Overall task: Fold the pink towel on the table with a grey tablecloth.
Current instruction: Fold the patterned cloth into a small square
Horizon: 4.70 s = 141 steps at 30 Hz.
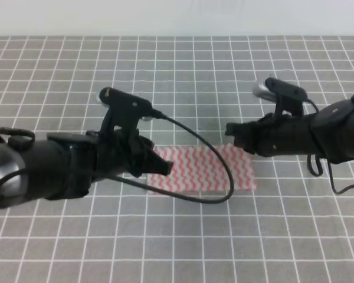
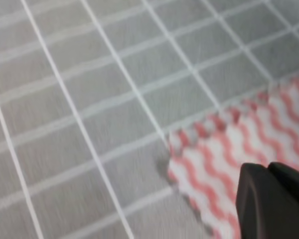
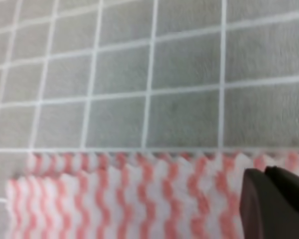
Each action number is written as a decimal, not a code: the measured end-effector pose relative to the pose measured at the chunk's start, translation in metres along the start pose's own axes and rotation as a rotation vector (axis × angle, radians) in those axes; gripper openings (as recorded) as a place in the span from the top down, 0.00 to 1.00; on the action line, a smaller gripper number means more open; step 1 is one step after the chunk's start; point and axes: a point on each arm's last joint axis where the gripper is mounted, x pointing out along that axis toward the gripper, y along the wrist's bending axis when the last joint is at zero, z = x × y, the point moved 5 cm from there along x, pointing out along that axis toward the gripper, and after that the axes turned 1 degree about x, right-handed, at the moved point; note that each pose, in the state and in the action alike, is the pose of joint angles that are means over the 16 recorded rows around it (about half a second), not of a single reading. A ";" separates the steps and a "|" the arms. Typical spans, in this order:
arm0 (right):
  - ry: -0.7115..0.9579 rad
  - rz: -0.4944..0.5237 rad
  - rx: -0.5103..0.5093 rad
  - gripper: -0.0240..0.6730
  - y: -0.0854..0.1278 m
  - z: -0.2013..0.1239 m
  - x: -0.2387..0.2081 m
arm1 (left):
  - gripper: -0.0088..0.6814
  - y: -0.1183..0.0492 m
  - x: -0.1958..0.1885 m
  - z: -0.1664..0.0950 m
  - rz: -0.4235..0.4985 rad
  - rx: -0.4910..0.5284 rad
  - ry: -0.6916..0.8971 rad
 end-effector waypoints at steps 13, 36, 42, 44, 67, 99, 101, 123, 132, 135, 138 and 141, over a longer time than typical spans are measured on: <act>0.051 0.008 -0.064 0.99 0.001 -0.006 -0.001 | 0.99 0.011 -0.020 0.004 -0.201 -0.220 -0.062; 0.152 -0.045 -0.115 0.99 0.009 -0.009 -0.047 | 0.99 0.029 0.039 -0.020 -0.481 -0.428 0.207; 0.168 -0.048 -0.111 0.99 0.007 -0.012 -0.045 | 0.99 0.027 0.047 -0.022 -0.444 -0.395 0.250; 0.168 -0.049 -0.111 0.99 0.007 -0.012 -0.045 | 0.99 0.027 0.049 -0.023 -0.428 -0.384 0.261; 0.178 -0.102 0.023 0.77 -0.024 -0.009 -0.029 | 0.99 0.034 0.059 -0.030 -0.322 -0.326 0.303; 0.156 -0.110 0.070 0.59 -0.030 -0.006 -0.011 | 0.99 0.032 0.065 -0.033 -0.331 -0.323 0.319; 0.165 -0.107 0.075 0.60 -0.030 -0.007 -0.009 | 0.99 0.032 0.065 -0.033 -0.330 -0.323 0.318; 0.205 -0.064 0.082 0.64 -0.025 -0.009 -0.002 | 0.99 0.034 0.066 -0.033 -0.324 -0.324 0.316; 0.220 -0.052 0.078 0.64 -0.025 -0.012 0.002 | 0.99 0.034 0.066 -0.032 -0.323 -0.324 0.315; 0.228 -0.053 0.080 0.64 -0.026 -0.014 0.003 | 0.99 0.034 0.066 -0.032 -0.323 -0.324 0.315; 0.236 -0.054 0.082 0.67 -0.026 -0.015 0.005 | 0.99 0.034 0.066 -0.032 -0.323 -0.324 0.314; 0.242 -0.055 0.084 0.71 -0.027 -0.016 0.006 | 0.99 0.034 0.066 -0.032 -0.323 -0.324 0.314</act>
